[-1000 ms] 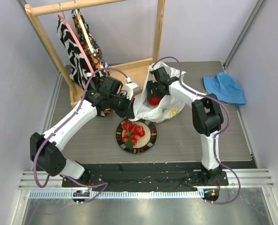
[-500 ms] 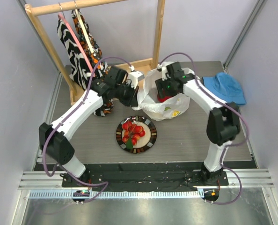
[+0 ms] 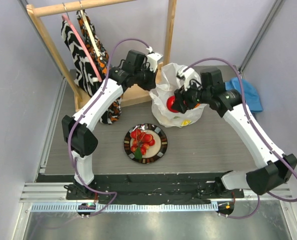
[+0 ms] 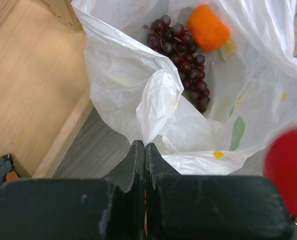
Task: Take the fake fruits out of the plastic bag
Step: Take out the fake fruit from the plastic bag, then place the fake fruit on the plate.
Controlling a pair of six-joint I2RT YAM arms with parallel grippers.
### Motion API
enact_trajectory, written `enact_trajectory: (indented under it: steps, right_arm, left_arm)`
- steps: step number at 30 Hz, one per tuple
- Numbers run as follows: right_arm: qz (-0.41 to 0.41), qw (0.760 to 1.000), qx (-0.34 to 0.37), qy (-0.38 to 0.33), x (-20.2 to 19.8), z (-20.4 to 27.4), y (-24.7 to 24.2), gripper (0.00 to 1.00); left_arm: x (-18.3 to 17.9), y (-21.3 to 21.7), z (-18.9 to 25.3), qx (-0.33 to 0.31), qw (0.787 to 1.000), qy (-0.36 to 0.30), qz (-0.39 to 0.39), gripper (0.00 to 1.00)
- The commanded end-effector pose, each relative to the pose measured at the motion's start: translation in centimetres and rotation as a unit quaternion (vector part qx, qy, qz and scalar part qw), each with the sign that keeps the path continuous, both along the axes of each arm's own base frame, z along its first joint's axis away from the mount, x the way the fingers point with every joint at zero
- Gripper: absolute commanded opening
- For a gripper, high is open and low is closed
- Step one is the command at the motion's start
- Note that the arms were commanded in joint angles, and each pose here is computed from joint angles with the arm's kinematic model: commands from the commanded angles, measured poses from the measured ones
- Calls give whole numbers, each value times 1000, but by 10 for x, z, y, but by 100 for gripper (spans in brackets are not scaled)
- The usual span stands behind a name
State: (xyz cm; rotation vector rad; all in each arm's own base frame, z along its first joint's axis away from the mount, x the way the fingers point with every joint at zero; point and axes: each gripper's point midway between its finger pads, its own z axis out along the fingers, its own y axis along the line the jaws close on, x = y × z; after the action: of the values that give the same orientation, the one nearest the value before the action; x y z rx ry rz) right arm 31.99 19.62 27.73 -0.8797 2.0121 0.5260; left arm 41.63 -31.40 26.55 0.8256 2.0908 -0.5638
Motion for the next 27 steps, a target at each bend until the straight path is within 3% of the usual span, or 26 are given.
enact_trajectory:
  steps: [1,6,18,27]
  right_arm:
    - [156,988,-6,-9,-65,-9,40,32]
    - [211,976,-30,32,-89,-59,68,31]
    - [126,989,-65,44,-5,-123,102,29]
    - [126,987,-60,84,9,-164,130,30]
  left_arm:
    - [19,9,30,-15,998,-45,31,0]
    - [12,16,37,-15,998,-51,35,0]
    - [-18,35,44,-6,998,-53,30,0]
    - [-14,31,47,-14,998,-54,28,0]
